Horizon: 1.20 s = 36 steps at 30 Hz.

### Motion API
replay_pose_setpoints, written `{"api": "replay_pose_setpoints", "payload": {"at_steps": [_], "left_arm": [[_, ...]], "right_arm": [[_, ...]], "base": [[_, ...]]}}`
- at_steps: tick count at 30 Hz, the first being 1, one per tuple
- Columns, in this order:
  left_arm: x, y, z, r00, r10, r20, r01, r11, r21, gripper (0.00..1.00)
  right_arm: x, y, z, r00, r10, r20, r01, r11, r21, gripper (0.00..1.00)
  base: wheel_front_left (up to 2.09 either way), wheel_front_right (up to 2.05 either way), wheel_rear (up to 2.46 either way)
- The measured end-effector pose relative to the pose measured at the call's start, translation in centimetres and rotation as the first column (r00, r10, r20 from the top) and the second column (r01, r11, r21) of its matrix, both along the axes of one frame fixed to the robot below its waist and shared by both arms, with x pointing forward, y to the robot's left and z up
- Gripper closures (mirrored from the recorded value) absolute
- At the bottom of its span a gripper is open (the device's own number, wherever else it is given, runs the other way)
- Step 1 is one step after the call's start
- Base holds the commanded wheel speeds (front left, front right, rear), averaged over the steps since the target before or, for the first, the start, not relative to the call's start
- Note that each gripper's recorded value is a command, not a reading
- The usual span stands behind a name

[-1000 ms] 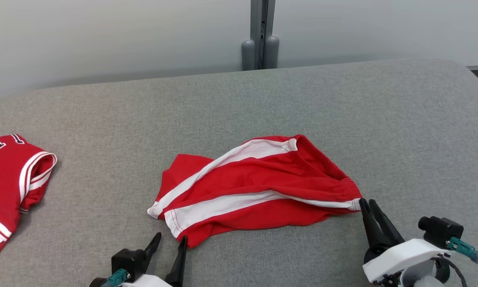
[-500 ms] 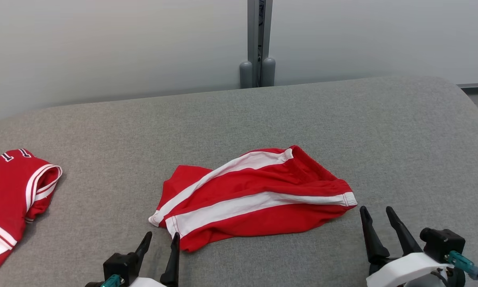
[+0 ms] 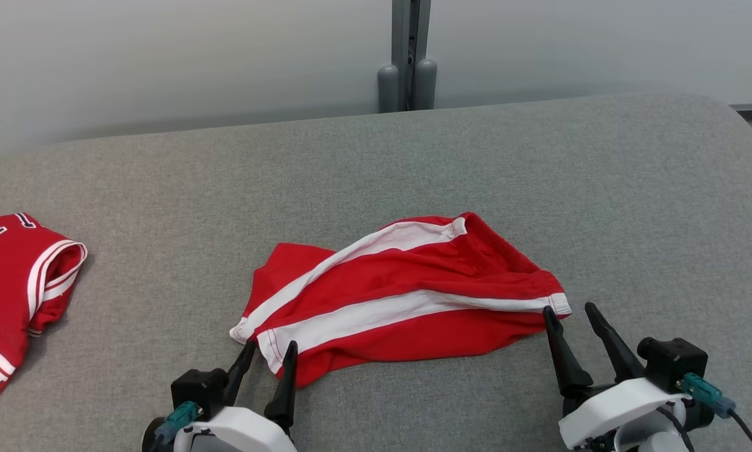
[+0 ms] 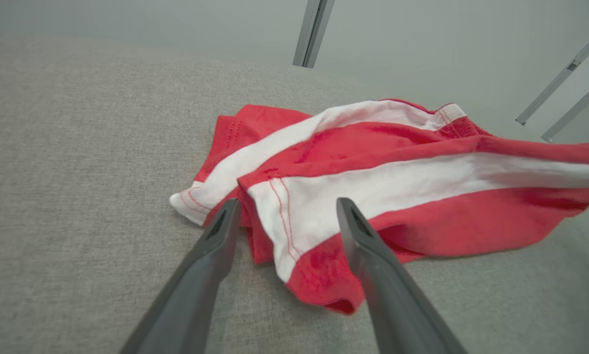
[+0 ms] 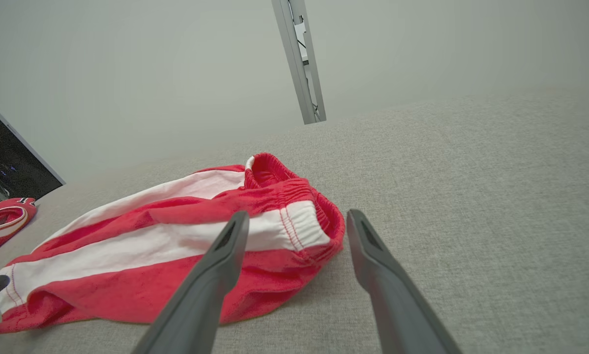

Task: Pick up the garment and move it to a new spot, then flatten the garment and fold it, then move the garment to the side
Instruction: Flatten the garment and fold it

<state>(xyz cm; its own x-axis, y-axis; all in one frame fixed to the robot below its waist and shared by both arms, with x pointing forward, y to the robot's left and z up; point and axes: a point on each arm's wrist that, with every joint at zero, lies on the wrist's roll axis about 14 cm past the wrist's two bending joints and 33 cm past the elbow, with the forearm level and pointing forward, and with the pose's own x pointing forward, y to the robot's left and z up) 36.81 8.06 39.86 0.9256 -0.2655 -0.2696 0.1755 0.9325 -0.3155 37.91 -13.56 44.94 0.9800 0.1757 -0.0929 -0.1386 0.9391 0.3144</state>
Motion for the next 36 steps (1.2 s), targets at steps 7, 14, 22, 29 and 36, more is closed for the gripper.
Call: {"api": "replay_pose_setpoints", "payload": {"at_steps": [7,14,22,29,36], "left_arm": [[1.0,-0.5,-0.3,1.000,-0.002,-0.014,0.002,1.000,-0.021,0.35],[1.0,-0.9,-0.6,1.000,-0.012,-0.023,0.011,0.999,-0.032,1.00],[1.0,-0.6,-0.6,1.000,-0.008,-0.018,0.008,1.000,-0.024,1.00],[1.1,-0.3,-0.6,1.000,0.003,-0.019,-0.003,1.000,-0.024,1.00],[2.5,0.3,2.8,0.995,0.025,0.095,-0.022,0.999,-0.029,1.00]], "right_arm": [[0.7,0.1,-0.8,1.000,0.018,-0.019,-0.018,0.999,-0.032,0.00],[1.0,0.3,-1.2,0.999,0.029,-0.030,-0.030,0.999,-0.040,0.00],[1.4,1.1,-1.1,0.998,0.064,-0.022,-0.065,0.996,-0.063,0.00],[1.8,1.6,-2.0,0.995,0.079,-0.054,-0.081,0.996,-0.042,1.00],[2.8,1.3,1.6,0.997,0.052,0.049,-0.053,0.998,0.021,1.00]], "base": [[0.00,0.00,0.00],[0.00,0.00,0.00],[0.00,0.00,0.00],[0.00,0.00,0.00],[0.00,0.00,0.00]]}}
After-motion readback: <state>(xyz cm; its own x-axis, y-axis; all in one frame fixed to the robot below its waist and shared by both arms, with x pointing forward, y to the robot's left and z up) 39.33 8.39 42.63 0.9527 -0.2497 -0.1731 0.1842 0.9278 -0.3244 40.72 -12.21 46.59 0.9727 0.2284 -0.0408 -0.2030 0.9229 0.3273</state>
